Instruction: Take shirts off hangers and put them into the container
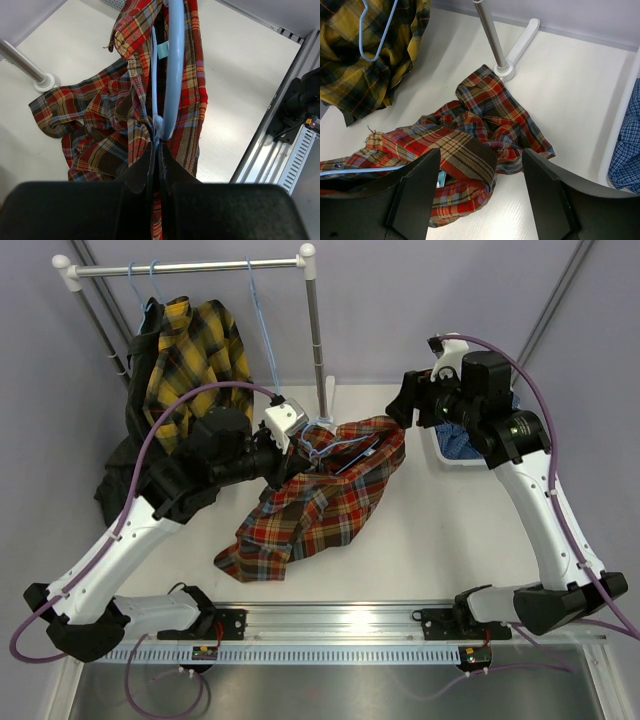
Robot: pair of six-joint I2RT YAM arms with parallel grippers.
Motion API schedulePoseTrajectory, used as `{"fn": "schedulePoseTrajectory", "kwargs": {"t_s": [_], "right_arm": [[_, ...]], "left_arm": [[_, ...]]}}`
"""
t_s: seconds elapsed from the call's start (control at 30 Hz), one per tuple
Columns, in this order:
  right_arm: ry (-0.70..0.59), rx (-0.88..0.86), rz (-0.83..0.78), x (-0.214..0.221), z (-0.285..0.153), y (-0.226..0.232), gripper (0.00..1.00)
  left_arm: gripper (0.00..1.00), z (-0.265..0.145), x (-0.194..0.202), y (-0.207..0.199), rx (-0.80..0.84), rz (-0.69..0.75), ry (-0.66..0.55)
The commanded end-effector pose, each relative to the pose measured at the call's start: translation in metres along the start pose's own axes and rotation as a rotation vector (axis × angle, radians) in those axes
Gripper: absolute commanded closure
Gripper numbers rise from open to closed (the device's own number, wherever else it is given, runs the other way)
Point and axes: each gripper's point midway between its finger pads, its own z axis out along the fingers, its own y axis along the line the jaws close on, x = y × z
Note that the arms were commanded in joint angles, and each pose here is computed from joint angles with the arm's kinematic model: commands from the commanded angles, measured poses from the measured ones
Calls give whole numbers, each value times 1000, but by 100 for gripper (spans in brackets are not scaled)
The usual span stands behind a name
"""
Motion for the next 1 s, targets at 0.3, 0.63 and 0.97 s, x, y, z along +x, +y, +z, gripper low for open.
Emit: {"fn": "schedulePoseTrajectory", "kwargs": {"t_s": [0.3, 0.63, 0.97], "right_arm": [[74, -126, -119, 27, 7, 23, 26], [90, -193, -194, 38, 3, 33, 26], [75, -224, -248, 46, -7, 45, 24]], "left_arm": [[100, -15, -37, -3, -2, 53, -130], [100, -13, -41, -8, 31, 57, -134], [100, -7, -38, -6, 32, 62, -116]]}}
